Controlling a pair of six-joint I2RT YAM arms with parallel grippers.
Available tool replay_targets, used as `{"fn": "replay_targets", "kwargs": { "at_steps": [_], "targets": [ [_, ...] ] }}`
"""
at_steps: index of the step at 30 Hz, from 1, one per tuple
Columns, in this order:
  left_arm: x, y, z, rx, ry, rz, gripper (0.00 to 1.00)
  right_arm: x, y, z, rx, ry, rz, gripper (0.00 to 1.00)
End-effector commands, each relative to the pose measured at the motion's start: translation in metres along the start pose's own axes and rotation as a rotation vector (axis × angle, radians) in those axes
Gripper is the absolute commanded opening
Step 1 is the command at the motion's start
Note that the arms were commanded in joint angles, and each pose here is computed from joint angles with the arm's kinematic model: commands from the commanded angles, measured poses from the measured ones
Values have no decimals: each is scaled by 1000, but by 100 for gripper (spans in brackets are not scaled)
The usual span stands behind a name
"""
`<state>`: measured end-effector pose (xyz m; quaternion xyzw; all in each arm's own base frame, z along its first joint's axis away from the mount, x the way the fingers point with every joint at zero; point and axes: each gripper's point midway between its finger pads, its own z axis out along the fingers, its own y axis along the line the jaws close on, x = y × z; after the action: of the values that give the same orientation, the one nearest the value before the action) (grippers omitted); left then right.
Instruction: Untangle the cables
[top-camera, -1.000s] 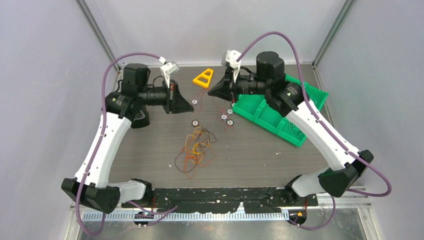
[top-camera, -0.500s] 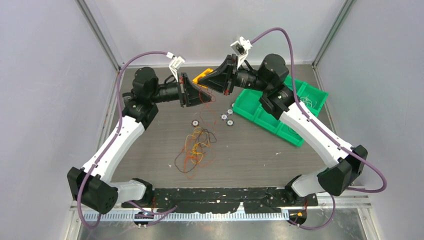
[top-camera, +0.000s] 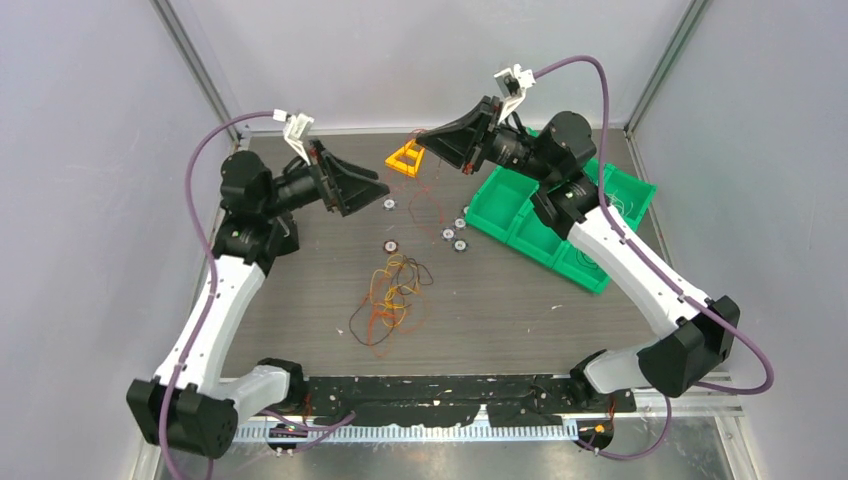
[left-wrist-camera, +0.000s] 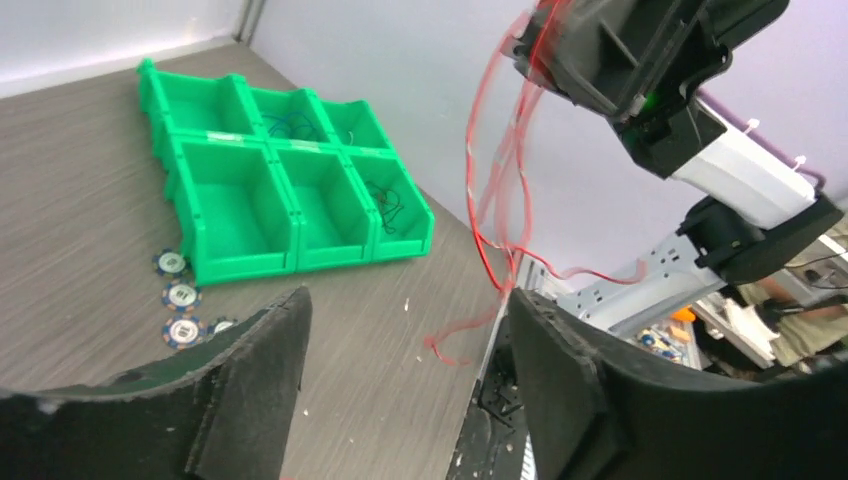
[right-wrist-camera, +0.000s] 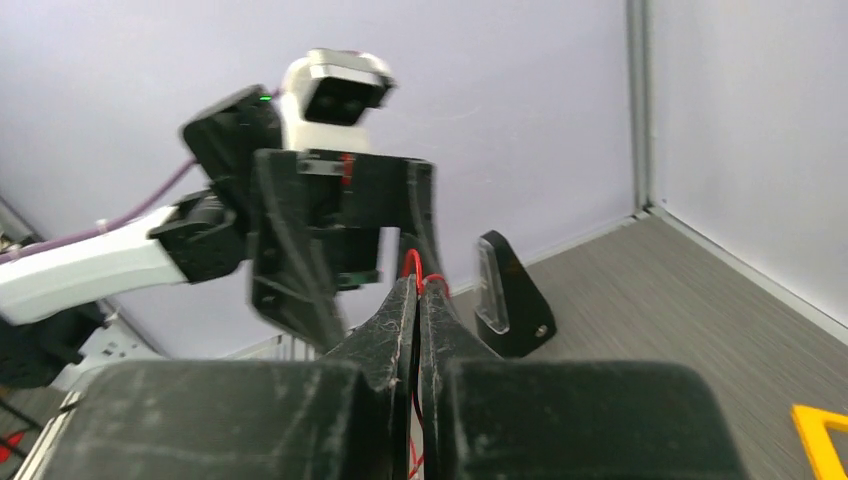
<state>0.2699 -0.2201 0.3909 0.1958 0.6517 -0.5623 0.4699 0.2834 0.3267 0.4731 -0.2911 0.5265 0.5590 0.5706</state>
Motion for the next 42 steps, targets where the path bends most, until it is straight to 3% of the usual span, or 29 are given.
{"fn": "replay_targets", "kwargs": {
  "at_steps": [1,6,13,19,32,42],
  "targets": [
    [9,-5,-21,-75,28,161,77,-31,1,-13,73,-90,-66,5],
    [15,14,-31,-196,55,194,99,-29,-58,-37,305,-45,-166,5],
    [6,46,-39,-376,74,247,99,-30,-175,-92,666,-9,-412,5],
    [5,52,-33,-360,85,267,100,-61,-278,-138,970,-183,-658,5],
    [4,84,-24,-417,158,248,100,-43,-440,-201,1260,-151,-796,5],
    [5,103,-16,-438,188,217,99,-15,-485,-251,1307,-34,-793,5]
  ]
}}
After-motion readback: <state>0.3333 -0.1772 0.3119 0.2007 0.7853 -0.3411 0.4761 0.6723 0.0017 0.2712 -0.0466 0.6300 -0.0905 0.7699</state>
